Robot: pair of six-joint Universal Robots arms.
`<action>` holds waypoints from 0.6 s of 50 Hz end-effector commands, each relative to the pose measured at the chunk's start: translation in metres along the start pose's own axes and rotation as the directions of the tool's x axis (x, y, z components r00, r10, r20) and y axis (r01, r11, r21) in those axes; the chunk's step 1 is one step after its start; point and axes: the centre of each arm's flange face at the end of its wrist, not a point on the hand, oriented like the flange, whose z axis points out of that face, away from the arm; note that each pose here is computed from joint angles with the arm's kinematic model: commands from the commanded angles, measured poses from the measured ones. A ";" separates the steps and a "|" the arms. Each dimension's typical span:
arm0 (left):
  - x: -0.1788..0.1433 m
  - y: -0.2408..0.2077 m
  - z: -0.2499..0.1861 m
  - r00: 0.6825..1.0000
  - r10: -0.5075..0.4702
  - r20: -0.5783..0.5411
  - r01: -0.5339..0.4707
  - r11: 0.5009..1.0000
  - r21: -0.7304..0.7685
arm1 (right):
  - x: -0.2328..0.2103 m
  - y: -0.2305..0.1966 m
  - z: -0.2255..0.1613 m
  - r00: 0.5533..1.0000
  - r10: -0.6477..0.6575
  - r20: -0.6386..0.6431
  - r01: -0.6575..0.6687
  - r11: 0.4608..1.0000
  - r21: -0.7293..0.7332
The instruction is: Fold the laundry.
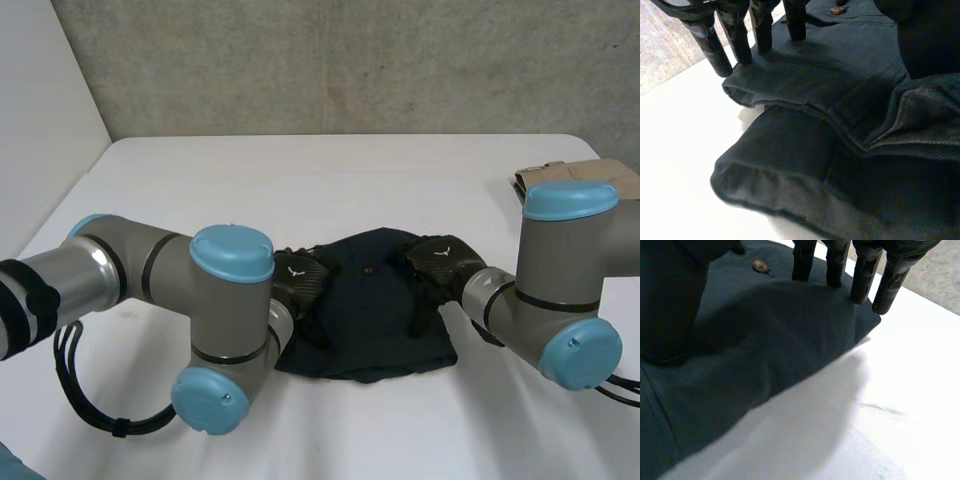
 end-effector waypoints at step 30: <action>-0.047 -0.133 -0.132 0.959 -0.093 -0.269 0.153 0.965 0.213 | -0.037 0.012 -0.096 0.989 -0.063 -0.136 0.091 0.974 0.210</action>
